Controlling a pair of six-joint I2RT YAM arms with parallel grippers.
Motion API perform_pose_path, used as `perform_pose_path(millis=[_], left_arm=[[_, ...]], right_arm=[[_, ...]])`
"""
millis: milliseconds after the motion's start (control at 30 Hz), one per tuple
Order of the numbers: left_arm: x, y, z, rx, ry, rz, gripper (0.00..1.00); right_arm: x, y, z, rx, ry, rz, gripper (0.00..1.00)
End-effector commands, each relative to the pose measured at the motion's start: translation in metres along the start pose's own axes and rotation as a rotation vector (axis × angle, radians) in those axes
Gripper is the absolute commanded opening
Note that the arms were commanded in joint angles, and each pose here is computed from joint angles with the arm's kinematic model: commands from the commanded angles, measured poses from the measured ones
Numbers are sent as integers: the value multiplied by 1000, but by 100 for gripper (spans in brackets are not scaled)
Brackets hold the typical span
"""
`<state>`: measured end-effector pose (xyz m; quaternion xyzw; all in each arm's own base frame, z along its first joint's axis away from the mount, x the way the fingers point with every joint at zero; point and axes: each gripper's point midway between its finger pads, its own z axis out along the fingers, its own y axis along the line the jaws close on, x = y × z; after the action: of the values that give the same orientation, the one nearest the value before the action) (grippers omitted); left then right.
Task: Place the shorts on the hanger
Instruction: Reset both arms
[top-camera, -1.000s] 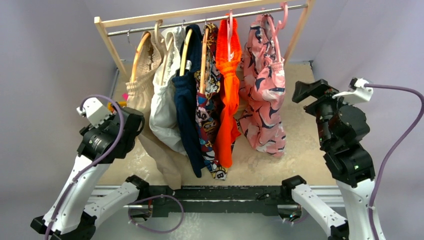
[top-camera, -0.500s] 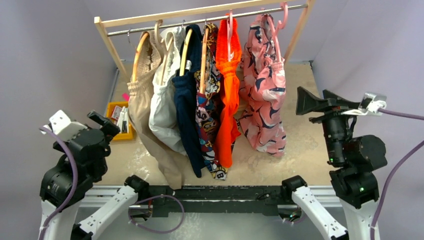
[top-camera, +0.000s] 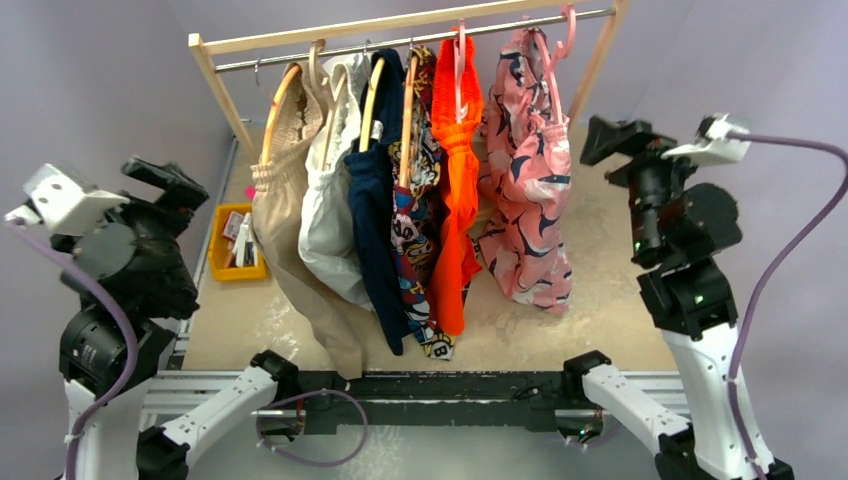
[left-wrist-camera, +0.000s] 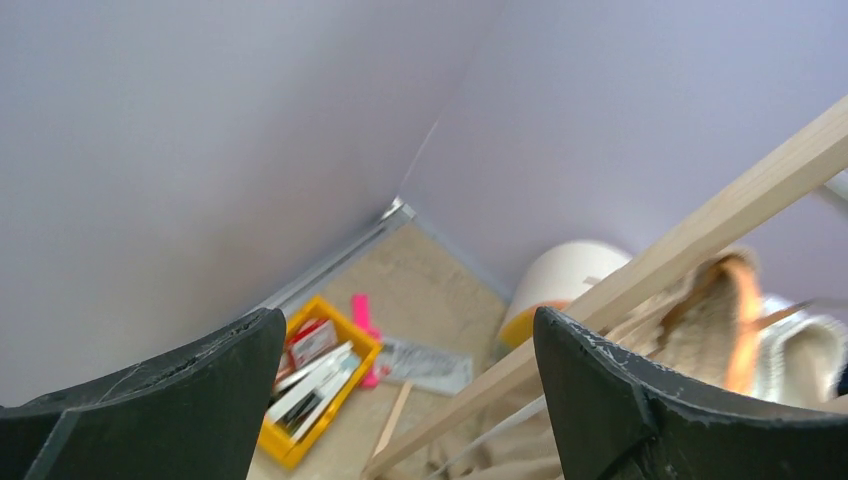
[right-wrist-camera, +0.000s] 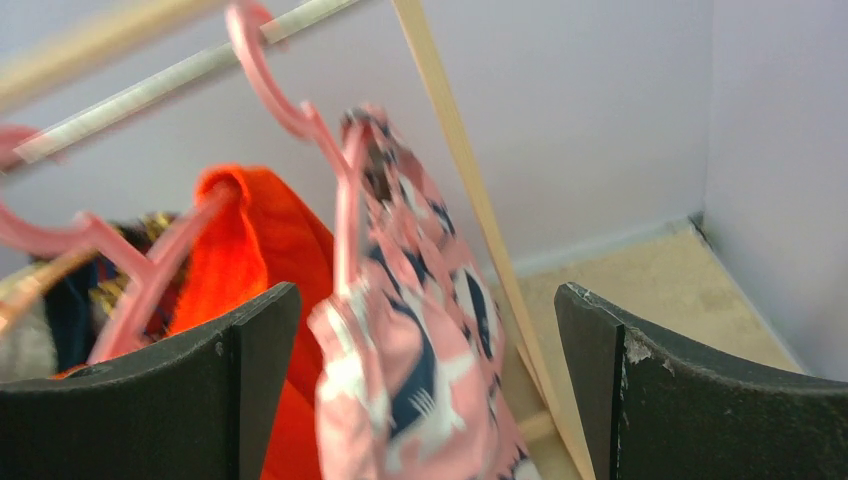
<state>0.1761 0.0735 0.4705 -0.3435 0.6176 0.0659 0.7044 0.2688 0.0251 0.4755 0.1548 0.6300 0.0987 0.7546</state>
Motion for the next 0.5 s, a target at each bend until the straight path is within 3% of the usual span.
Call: perform_pose_path(millis=[0,200,467], left_arm=[[-61,-36,2,84,-104,-121,93],[-109,-72,-5,211,-125,-218,93],[-128,-131,-5,377,-94,-301,93]], right_arm=[[-103,30,-5,-74,-230,94,99],[-169,78,-7,-248,-301,154,99],[-199,135,12,-429,-302,230,99]])
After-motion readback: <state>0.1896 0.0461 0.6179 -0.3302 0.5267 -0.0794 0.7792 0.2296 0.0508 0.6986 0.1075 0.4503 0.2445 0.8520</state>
